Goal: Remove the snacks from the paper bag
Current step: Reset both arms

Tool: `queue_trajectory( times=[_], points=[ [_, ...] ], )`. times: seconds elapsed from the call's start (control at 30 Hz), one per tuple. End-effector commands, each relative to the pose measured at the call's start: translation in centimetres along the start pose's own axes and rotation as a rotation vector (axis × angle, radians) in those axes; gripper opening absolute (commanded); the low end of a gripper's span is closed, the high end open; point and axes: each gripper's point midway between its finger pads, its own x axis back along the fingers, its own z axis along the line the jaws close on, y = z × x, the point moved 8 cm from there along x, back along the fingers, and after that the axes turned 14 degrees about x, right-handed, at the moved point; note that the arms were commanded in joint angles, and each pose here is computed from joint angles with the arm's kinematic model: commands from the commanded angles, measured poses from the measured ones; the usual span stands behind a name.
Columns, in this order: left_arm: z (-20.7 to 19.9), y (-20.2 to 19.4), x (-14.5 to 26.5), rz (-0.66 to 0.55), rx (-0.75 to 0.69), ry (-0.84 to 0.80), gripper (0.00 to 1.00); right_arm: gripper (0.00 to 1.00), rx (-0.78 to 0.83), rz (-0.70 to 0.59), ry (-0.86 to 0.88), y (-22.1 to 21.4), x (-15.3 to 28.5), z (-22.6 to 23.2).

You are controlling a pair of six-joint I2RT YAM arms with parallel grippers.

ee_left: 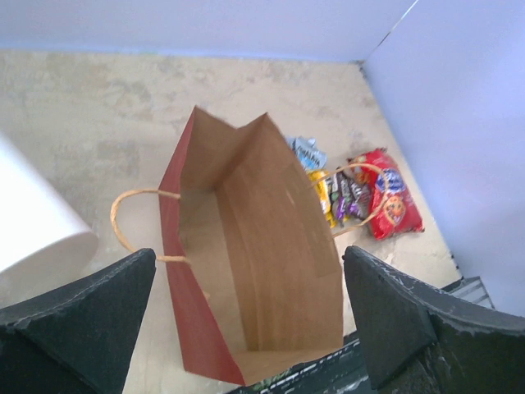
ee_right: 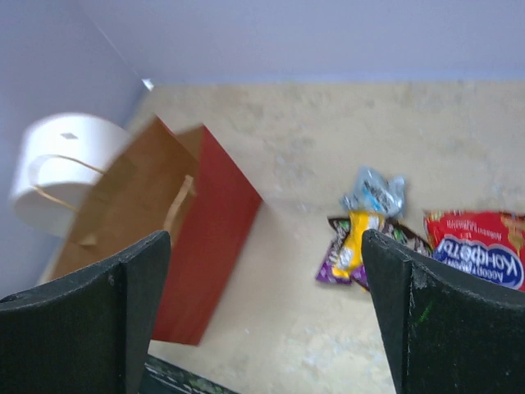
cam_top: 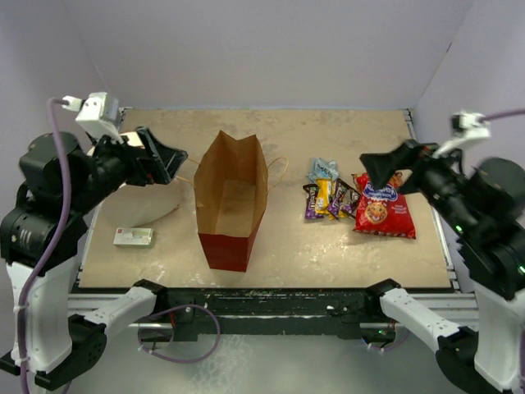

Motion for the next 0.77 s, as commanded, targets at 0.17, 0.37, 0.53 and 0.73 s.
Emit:
queue_trajectory(
  times=[0.17, 0.37, 0.53, 0.73],
  points=[
    [-2.9, 4.0, 5.5, -0.32, -0.002, -0.13, 0.99, 1.0, -0.086, -0.141, 0.038, 3.0, 5.8, 0.7],
    [-2.8, 4.3, 7.0, -0.383, 0.003, -0.117, 0.99, 1.0, -0.109, -0.17, 0.004, 3.2, 5.6, 0.4],
    [-2.7, 4.2, 7.5, -0.377, 0.003, -0.105, 0.99, 1.0, -0.112, -0.165, -0.033, 3.1, 5.2, 0.1],
    [-2.5, 3.9, 7.4, -0.367, 0.006, -0.097, 0.99, 0.99, -0.066, -0.2, -0.05, 3.2, 5.3, -0.3]
  ],
)
